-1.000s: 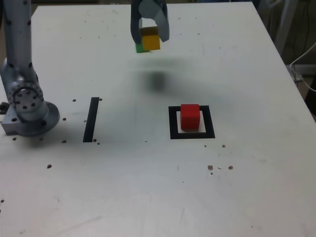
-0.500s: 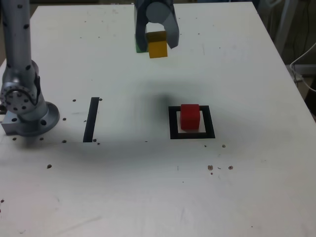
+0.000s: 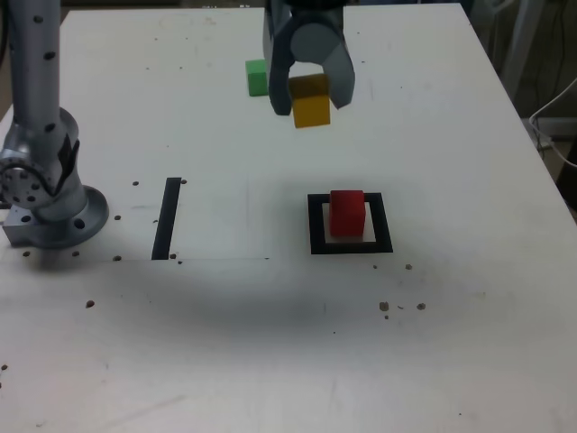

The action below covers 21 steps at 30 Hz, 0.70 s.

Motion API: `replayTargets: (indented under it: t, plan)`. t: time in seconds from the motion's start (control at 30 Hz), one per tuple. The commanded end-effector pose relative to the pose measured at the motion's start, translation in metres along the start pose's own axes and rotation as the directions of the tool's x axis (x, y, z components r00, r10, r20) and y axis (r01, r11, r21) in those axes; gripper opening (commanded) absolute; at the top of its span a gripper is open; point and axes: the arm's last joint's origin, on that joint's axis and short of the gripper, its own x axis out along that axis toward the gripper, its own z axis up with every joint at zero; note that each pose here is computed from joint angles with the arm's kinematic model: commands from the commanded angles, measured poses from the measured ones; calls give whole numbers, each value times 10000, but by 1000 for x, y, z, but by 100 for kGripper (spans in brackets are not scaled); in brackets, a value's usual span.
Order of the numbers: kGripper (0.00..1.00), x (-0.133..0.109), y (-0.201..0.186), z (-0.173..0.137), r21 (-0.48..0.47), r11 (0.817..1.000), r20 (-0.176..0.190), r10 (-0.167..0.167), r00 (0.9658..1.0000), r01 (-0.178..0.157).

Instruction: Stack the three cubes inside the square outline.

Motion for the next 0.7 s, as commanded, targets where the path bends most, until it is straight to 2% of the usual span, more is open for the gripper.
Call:
replayTargets:
  t: [0.0,0.27,0.67]
  plan:
    - [30,3,-3,3,41,9998,-221,-188,9996,189]
    - [30,16,-13,14,82,9962,-357,-864,9956,867]
    - [30,33,-29,26,458,9949,-147,-891,9959,897]
